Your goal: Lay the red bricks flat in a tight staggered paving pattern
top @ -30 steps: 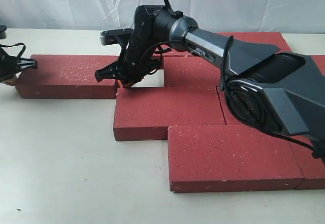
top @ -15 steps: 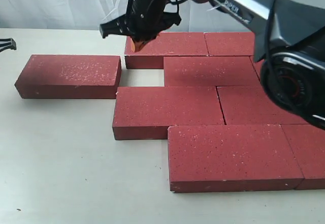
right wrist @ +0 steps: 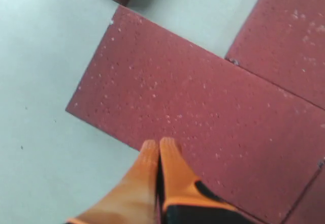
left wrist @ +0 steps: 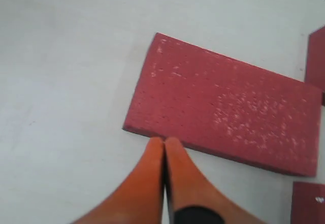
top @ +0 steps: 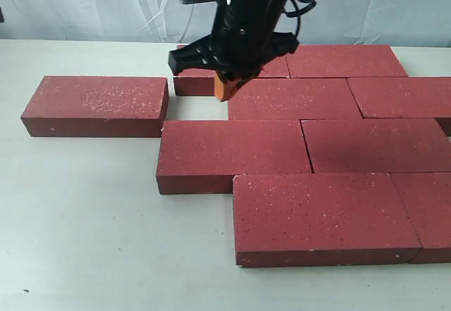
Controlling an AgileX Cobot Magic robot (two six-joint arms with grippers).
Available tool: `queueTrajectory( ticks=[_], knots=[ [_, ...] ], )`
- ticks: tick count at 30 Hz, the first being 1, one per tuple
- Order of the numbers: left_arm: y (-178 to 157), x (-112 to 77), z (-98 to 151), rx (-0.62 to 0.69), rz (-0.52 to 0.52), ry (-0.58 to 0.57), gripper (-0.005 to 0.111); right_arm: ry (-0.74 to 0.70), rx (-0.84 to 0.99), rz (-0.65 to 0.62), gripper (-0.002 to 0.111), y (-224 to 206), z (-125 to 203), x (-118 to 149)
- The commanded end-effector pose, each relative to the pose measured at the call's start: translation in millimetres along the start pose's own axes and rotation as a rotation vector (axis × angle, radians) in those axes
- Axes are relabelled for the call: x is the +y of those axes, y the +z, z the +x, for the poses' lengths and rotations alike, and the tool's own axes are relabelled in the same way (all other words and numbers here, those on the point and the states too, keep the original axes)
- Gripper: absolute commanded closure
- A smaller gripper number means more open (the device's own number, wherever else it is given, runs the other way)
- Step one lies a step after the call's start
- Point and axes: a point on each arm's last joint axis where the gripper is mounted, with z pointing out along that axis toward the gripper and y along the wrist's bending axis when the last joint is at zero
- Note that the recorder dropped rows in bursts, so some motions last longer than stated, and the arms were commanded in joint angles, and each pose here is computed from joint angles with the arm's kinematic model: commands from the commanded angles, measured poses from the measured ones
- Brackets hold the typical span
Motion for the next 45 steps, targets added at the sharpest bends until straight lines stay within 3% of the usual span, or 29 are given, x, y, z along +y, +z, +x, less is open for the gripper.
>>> queueTrajectory(
  ticks=[1, 5, 14, 28, 38, 45],
  knots=[
    [-1, -27.7, 20, 0.004, 0.03, 0.138, 0.107, 0.006, -0.064, 0.037, 0.109, -22, 38, -22],
    [3, -46.5, 29, 0.026, 0.061, 0.204, 0.107, 0.074, -0.094, 0.041, 0.109, -27, 67, -53],
    [31, -58.0, 35, 0.104, 0.043, 0.282, 0.107, 0.189, -0.105, 0.073, 0.109, -22, 89, -111],
    [102, -83.4, 24, 0.196, 0.02, 0.373, 0.107, 0.238, -0.215, -0.001, 0.109, -23, 79, -107],
    [148, -105.5, 15, 0.23, 0.03, 0.421, 0.107, 0.23, -0.253, -0.23, 0.109, -26, 74, -87],
    [172, -110.2, 17, 0.31, 0.026, 0.405, 0.107, 0.214, -0.256, -0.248, 0.109, -27, 73, -85]
  ],
)
